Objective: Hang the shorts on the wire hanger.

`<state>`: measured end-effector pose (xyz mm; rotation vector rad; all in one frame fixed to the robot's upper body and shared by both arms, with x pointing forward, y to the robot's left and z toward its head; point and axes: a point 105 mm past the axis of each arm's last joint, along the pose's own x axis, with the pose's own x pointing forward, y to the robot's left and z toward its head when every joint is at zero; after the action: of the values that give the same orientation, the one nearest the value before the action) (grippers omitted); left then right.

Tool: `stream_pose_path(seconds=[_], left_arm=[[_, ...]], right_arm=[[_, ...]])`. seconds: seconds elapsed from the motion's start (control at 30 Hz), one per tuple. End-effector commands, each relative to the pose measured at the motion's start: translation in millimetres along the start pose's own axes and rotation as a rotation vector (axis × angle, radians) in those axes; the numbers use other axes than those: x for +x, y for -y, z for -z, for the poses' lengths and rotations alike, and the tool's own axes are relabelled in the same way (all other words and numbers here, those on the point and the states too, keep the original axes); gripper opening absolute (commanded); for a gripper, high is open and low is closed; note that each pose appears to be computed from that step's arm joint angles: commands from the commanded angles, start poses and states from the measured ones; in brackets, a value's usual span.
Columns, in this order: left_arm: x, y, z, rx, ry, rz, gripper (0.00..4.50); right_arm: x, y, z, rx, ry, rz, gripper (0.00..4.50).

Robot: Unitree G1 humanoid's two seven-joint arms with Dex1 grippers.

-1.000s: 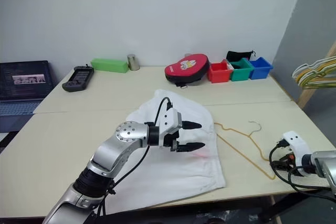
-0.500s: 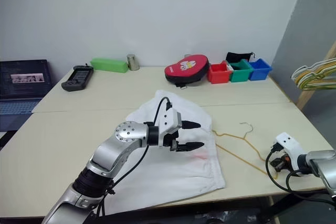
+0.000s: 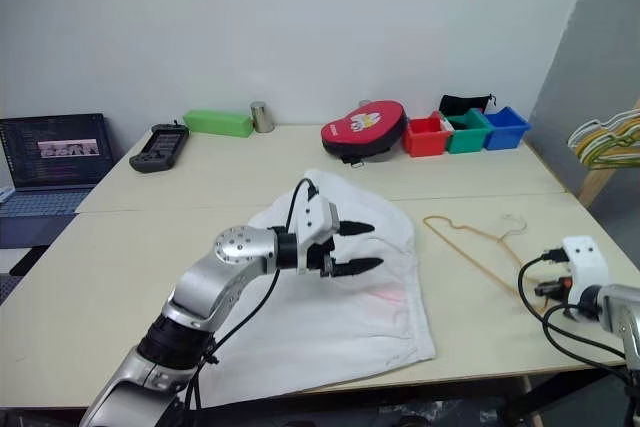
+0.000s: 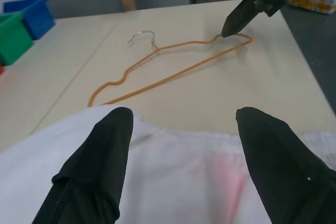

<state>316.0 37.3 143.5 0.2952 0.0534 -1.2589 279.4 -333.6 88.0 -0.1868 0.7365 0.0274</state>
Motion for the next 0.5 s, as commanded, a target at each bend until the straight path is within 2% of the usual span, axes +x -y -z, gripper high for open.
stream_pose_path(seconds=[0.03, 0.13, 0.27, 0.4, 0.5], left_arm=[[-12, -37, -24, 0.029, 0.058, -0.093, 3.38], [-24, -67, -37, 0.044, 0.074, -0.167, 3.38], [-48, -108, -52, 0.087, 0.069, -0.26, 3.38], [-69, -126, -61, 0.089, 0.063, -0.25, 3.38], [-82, -130, -67, 0.067, 0.067, -0.191, 3.73]], right_arm=[[-11, 4, -49, -0.185, 0.168, 0.127, 0.06], [-13, -7, -76, -0.355, 0.281, 0.184, 0.06], [-13, -35, -108, -0.543, 0.478, 0.174, 0.06], [-20, -47, -133, -0.684, 0.628, 0.2, 0.06], [-31, -56, -156, -0.77, 0.76, 0.225, 0.0]])
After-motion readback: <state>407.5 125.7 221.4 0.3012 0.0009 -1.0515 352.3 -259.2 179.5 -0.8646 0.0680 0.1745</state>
